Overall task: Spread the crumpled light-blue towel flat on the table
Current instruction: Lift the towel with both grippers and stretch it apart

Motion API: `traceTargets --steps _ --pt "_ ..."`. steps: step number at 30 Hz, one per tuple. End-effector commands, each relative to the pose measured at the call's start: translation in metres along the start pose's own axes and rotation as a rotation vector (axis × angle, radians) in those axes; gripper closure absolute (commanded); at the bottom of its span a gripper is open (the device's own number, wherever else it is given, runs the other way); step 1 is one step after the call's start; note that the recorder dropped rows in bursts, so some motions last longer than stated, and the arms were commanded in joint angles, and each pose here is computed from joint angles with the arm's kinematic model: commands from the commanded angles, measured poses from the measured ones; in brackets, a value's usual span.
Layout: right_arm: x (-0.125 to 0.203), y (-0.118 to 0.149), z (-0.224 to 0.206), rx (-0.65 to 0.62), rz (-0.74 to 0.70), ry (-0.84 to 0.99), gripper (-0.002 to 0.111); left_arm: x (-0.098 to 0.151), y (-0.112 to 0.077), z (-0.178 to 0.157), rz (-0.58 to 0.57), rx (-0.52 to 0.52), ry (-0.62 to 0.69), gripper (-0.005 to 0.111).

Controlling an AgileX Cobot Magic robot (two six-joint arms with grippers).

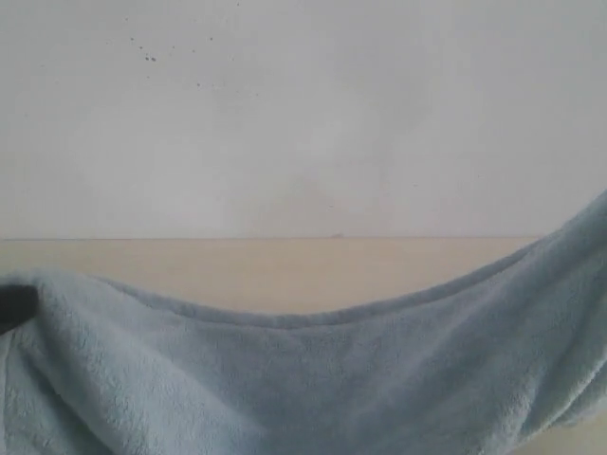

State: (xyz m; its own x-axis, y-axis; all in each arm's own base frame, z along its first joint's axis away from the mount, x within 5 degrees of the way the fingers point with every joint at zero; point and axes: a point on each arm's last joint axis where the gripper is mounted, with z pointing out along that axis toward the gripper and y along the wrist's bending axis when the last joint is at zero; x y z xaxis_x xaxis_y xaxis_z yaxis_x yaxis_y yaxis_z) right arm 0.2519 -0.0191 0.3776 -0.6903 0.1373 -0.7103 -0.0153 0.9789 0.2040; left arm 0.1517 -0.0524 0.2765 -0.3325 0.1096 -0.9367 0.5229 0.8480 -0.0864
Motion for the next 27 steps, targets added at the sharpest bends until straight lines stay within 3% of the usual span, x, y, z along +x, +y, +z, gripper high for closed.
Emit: traceTargets --steps 1,7,17,27 --pt "0.005 0.017 -0.009 0.029 -0.134 0.012 0.108 0.014 0.001 0.001 -0.019 -0.029 0.040 0.103" --pt "0.005 0.019 -0.009 0.166 -0.226 0.010 0.108 0.012 0.018 0.001 -0.031 -0.197 0.017 0.103" --pt "0.003 0.010 0.056 0.166 -0.195 0.110 0.108 0.028 0.048 0.032 -0.062 -0.342 0.168 0.103" --pt "-0.013 -0.001 0.119 0.185 -0.260 -0.045 0.108 0.009 0.080 0.088 -0.134 -0.347 0.236 0.103"
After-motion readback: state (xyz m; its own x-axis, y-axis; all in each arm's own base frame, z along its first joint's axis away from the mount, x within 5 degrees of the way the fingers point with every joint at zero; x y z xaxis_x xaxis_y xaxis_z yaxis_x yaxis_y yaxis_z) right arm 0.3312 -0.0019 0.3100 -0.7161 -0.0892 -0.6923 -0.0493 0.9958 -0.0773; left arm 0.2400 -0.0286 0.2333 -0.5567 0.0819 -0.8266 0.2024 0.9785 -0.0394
